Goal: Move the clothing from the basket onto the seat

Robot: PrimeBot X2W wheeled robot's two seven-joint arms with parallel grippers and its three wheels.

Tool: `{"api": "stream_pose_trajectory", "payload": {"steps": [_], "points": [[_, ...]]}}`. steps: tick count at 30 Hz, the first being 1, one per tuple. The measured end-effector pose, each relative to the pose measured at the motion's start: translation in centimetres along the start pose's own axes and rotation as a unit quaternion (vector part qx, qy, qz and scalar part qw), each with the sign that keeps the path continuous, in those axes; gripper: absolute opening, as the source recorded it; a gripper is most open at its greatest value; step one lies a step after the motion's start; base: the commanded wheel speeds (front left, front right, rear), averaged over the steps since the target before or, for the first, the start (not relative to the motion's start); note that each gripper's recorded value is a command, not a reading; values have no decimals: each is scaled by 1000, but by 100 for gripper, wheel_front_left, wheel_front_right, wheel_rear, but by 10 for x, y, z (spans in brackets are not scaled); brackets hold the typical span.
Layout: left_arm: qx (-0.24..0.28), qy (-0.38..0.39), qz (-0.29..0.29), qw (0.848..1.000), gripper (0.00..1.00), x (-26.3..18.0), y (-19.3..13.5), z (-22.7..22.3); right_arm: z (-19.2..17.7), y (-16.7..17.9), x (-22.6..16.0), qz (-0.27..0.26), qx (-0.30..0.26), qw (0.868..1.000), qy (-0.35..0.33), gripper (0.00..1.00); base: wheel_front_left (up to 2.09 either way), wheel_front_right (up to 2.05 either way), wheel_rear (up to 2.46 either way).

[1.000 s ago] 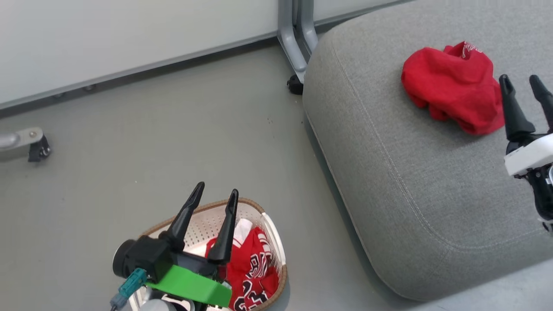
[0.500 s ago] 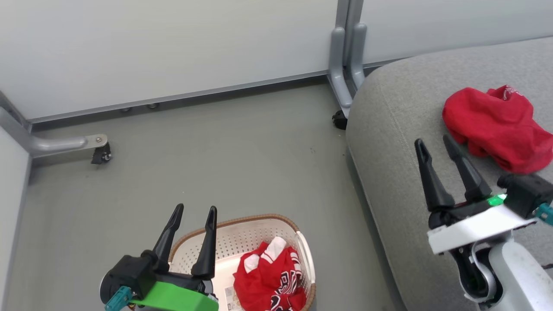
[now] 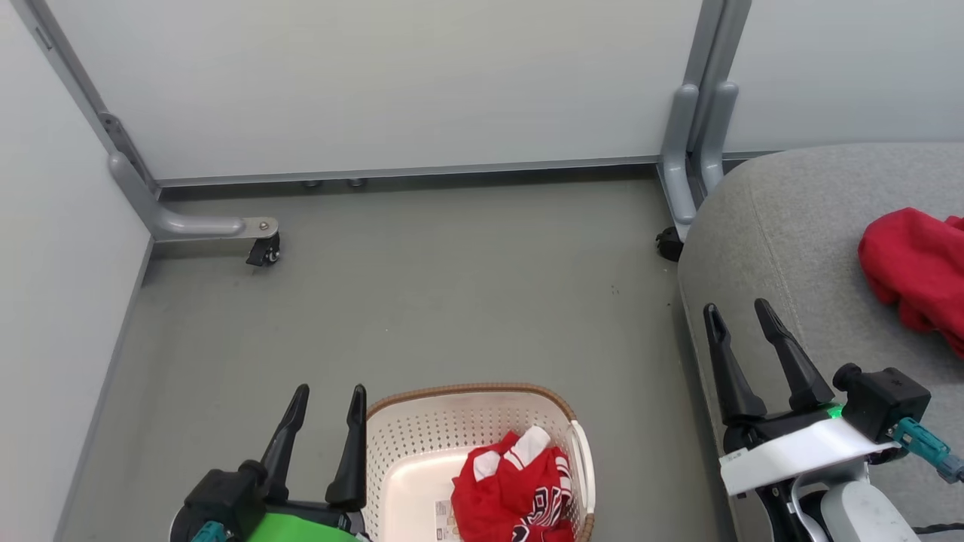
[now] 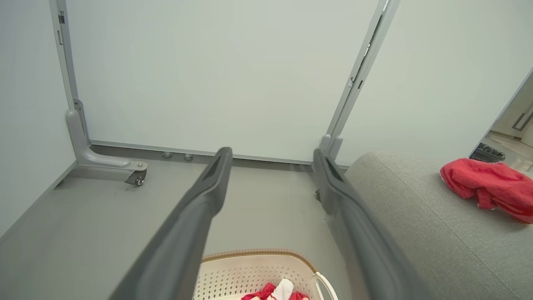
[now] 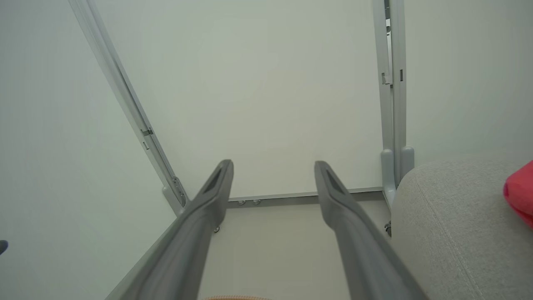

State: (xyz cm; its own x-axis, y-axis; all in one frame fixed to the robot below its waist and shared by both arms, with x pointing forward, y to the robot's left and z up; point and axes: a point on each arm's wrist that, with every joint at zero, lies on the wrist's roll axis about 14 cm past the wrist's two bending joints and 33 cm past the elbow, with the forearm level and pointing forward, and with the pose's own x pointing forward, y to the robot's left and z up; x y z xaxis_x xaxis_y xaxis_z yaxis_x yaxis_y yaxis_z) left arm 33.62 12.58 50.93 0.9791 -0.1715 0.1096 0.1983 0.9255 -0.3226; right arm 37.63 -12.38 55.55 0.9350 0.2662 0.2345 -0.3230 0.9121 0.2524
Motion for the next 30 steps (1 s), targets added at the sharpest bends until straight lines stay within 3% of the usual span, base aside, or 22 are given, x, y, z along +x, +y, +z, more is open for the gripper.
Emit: {"api": "stream_pose_trajectory", "payload": {"steps": [30], "points": [[-10,-10,6,1000,100,0,3,6,-12,-17,-7,-33,-23,999,18,100,0,0,0]]}}
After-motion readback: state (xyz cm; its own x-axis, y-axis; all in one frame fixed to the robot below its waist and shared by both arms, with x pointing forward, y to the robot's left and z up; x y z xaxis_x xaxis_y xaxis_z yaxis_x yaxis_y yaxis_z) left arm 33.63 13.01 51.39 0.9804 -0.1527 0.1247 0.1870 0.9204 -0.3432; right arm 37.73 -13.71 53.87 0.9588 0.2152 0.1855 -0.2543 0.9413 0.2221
